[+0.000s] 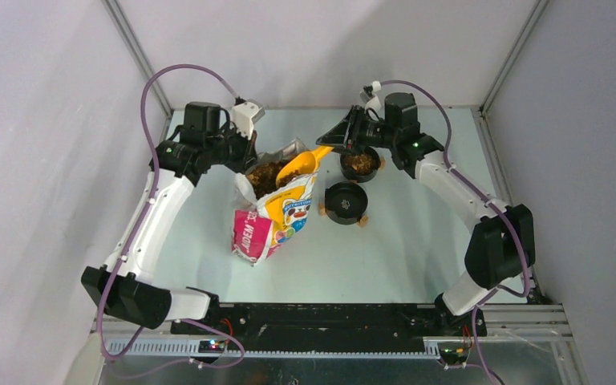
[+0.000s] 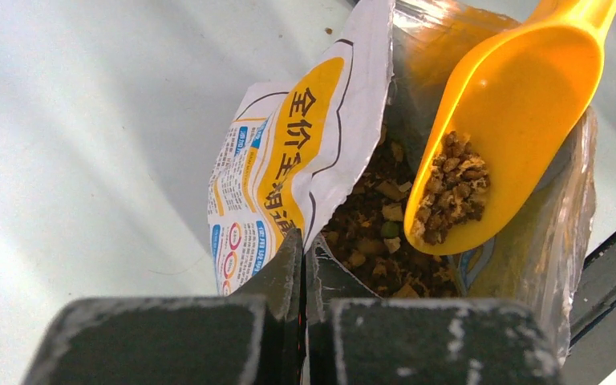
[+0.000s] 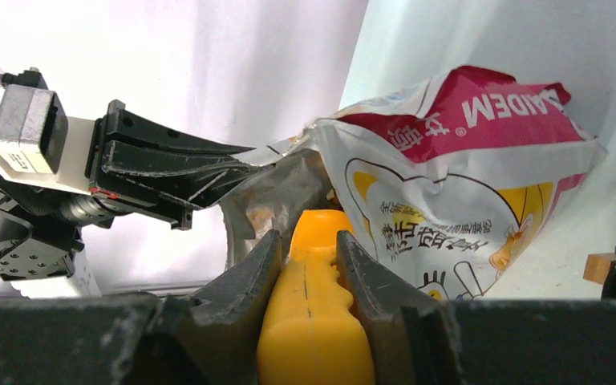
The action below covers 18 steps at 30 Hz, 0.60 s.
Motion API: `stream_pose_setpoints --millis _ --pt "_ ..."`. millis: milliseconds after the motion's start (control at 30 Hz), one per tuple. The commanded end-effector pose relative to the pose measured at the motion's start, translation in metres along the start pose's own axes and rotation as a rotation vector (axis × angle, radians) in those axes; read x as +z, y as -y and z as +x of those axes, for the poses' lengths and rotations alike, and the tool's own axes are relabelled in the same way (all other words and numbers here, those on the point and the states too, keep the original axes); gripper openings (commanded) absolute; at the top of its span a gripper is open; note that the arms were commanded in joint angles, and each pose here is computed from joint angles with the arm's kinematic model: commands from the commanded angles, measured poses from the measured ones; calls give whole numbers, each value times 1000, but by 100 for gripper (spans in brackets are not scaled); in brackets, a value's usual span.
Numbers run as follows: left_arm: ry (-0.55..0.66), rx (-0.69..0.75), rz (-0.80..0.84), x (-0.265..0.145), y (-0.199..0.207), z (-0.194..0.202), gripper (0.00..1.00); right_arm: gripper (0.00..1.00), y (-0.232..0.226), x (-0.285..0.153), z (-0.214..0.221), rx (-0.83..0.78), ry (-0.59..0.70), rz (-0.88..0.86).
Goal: Serve the pet food
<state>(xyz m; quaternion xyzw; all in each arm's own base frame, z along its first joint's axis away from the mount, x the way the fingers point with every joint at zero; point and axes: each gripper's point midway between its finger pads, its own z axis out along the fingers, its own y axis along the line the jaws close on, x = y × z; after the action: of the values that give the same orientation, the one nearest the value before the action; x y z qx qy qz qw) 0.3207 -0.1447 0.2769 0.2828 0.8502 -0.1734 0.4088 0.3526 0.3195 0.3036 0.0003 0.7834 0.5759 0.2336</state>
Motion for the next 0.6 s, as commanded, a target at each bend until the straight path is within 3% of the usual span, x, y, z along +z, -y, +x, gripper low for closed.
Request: stream_pose_setpoints --millis 0,567 --pt "-67 39 15 0 3 18 0 0 -20 -7 6 13 12 -97" --pt "-68 72 47 -10 10 18 0 0 -24 -54 -28 62 142 -91"
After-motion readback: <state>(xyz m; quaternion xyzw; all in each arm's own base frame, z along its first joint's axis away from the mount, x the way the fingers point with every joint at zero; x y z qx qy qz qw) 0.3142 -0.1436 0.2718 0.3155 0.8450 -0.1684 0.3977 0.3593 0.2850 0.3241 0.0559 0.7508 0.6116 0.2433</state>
